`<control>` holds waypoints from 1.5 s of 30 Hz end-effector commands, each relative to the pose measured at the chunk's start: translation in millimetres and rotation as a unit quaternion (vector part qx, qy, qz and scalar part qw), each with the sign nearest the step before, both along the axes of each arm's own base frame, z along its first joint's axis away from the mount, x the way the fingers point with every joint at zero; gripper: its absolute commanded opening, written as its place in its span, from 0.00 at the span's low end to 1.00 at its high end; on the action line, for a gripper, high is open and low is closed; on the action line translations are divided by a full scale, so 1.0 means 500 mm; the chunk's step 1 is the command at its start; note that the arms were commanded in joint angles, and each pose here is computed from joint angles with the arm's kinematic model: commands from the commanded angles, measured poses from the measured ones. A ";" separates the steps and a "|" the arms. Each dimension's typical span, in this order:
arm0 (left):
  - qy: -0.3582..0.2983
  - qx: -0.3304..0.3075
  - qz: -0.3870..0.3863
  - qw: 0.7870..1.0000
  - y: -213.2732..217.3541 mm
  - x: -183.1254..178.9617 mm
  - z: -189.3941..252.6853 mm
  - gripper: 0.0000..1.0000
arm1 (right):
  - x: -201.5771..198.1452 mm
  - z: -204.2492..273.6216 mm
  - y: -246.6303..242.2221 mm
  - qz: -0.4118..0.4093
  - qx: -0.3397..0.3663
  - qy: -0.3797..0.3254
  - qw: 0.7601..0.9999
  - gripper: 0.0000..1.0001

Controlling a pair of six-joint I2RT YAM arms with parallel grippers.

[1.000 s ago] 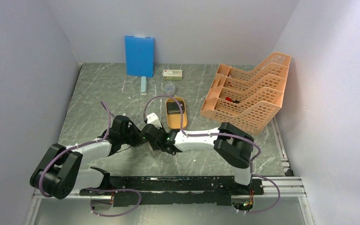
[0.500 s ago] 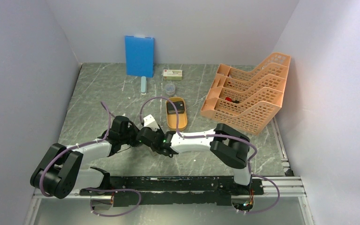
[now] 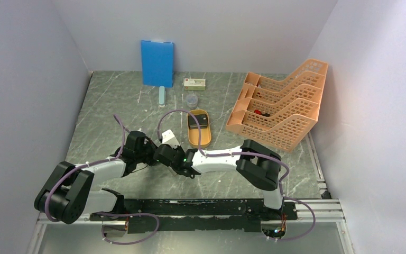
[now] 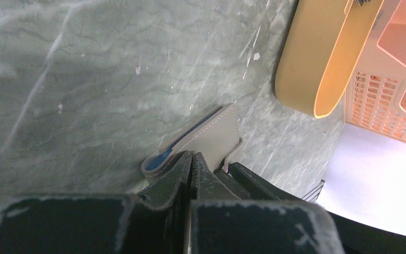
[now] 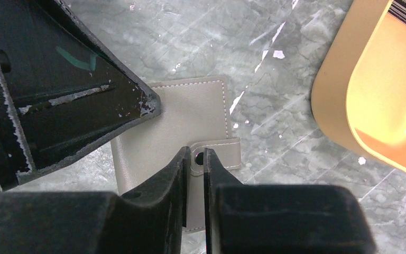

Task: Put the credit cards into the card holder
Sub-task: Open the card holder at the center of the board.

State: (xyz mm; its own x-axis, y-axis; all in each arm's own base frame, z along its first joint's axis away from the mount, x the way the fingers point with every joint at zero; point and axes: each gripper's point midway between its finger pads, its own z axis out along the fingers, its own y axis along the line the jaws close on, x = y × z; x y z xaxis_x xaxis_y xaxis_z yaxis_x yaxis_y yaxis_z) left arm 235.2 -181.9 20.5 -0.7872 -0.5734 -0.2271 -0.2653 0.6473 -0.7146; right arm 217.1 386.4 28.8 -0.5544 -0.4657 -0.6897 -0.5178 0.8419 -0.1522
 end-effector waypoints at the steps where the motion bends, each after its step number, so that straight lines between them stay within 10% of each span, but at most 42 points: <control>1: 0.040 0.037 0.007 0.998 0.032 -0.034 -0.054 0.05 | -0.004 -0.040 -0.054 -0.014 -0.056 0.006 0.998 0.03; 35: 0.003 0.059 -0.081 0.995 0.018 -0.084 -0.046 0.05 | -0.118 0.094 -0.111 -0.058 0.174 0.109 0.977 0.00; 45: -0.042 0.050 -0.114 0.991 0.002 -0.087 0.017 0.60 | -0.145 0.101 -0.141 -0.047 0.214 0.118 0.968 0.00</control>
State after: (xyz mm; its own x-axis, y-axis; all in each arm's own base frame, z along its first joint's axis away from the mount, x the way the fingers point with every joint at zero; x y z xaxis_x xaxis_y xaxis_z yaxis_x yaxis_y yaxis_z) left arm 202.2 -186.7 32.6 -0.8490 -0.3994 -0.3459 -0.0546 0.7175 -0.6944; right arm 146.5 312.9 72.2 -0.7444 -0.1490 -0.6510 -0.4187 0.8635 0.2812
